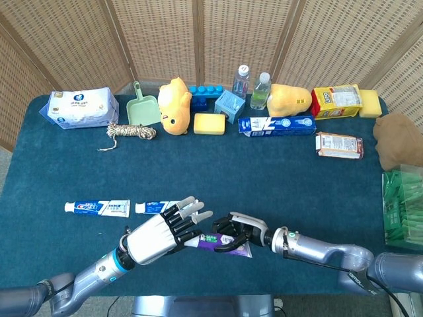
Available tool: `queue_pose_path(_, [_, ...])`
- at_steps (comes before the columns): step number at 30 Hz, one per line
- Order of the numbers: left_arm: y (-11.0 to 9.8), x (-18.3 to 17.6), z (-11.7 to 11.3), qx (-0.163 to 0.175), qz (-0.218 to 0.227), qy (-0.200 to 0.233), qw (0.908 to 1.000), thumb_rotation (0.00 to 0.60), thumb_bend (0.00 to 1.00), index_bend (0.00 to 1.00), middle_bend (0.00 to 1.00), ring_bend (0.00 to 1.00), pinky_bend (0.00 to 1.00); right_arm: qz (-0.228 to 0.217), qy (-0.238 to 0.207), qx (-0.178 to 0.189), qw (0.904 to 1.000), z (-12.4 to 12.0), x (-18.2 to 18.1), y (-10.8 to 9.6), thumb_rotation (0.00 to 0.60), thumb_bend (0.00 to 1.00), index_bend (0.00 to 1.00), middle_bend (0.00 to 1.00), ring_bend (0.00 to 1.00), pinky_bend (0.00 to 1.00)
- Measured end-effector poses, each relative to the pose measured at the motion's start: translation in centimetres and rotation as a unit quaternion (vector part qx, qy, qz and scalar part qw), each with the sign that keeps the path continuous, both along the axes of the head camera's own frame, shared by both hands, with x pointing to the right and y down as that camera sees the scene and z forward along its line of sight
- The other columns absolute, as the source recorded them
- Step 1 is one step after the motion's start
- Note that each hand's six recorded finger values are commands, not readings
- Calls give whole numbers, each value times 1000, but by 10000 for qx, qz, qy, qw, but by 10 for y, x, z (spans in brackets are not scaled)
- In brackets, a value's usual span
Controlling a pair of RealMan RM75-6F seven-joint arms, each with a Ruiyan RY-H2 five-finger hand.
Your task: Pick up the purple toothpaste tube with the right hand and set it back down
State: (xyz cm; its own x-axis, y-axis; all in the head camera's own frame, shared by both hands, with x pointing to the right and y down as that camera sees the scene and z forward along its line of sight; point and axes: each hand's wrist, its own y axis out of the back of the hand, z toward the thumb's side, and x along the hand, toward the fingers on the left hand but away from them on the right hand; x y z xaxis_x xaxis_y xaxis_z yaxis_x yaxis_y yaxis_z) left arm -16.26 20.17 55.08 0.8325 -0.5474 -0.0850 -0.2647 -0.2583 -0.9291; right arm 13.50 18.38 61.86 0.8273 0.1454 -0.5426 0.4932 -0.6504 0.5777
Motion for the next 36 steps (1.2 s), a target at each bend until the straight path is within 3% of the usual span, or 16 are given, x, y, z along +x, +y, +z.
queue_pose_path(13, [-4,-3,-3,76,-93,18,9999,600,241,461,171,123,141,240,-80,-225,9994,2,7,-4,600,335,867,756,703,786])
queue_pose_path(36, [-9,-9,-4,138,-193,2,9997,600,240,461,170,123,141,540,-497,-625,9953,-2,18,-11,600,347,872,770,715,797])
